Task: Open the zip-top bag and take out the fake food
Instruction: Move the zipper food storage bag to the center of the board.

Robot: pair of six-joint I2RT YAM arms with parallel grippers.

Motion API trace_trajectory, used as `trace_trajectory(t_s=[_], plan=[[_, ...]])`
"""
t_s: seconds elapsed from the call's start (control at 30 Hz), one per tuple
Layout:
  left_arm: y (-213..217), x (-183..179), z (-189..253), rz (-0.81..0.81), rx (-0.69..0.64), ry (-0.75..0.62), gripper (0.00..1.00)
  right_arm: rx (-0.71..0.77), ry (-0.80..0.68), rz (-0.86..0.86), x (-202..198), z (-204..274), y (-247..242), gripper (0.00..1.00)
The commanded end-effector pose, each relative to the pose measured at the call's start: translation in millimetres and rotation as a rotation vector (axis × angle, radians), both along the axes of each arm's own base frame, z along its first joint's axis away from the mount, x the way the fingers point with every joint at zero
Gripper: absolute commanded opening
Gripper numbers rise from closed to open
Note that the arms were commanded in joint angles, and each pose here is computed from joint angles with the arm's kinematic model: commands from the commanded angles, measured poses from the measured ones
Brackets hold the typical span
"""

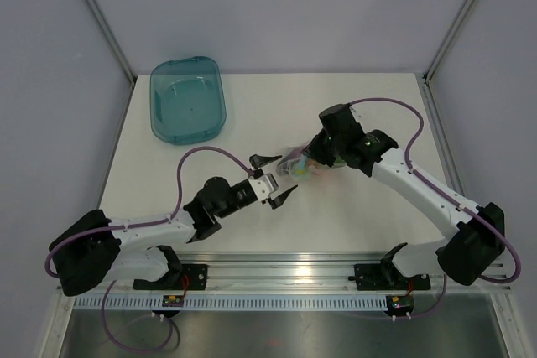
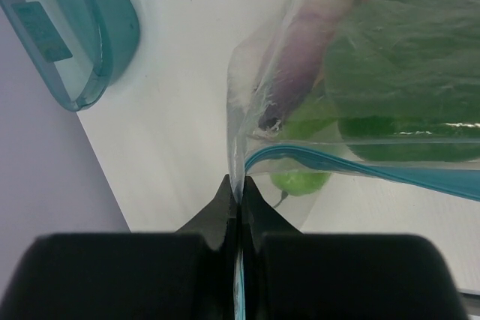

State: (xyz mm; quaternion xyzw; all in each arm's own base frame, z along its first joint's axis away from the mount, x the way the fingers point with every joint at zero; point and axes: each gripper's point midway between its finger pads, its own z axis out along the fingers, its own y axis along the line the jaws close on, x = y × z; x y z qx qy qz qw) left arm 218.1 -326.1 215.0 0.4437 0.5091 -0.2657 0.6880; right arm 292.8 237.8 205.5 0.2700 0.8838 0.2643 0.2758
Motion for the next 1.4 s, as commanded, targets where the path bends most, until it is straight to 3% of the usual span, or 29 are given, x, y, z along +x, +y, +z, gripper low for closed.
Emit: trace_trajectory(t_s=[0.0,0.13,0.33,0.5,0.63,0.73,0.87,1.1,1.37], plan=[[-6.4,4.0,28.1,0.006,-0.045,-0.068,0.85,0.037,-0.057,-0.010,10.0,21.3,12.1,0.00],[-12.9,6.4,21.5,-0.001,-0.007,-0.046,0.78,0.037,-0.055,-0.003,9.0,20.0,16.4,0.00],[-14.4,12.1,17.5,0.022,0.004,-0.040,0.77,0.033,-0.061,0.004,8.3,21.2,19.9,0.00],[-17.1,11.4,18.3,0.015,0.004,-0.011,0.65,0.037,-0.057,0.016,6.8,20.4,23.7,0.00],[-23.3,11.0,16.7,-0.001,0.025,0.013,0.45,0.039,-0.063,0.020,6.4,22.2,23.6,0.00],[-24.4,12.2,16.2,0.002,0.034,0.023,0.18,0.041,-0.066,0.022,5.8,23.6,23.4,0.00],[-22.6,13.5,18.5,0.017,0.030,0.031,0.00,0.038,-0.083,0.022,6.5,26.9,21.7,0.04],[-15.0,20.2,21.7,0.076,0.008,0.051,0.00,0.025,-0.137,0.036,9.1,35.0,18.6,0.10],[-0.7,29.7,26.0,0.167,-0.020,0.069,0.00,0.024,-0.200,0.102,9.2,43.9,22.9,0.25]])
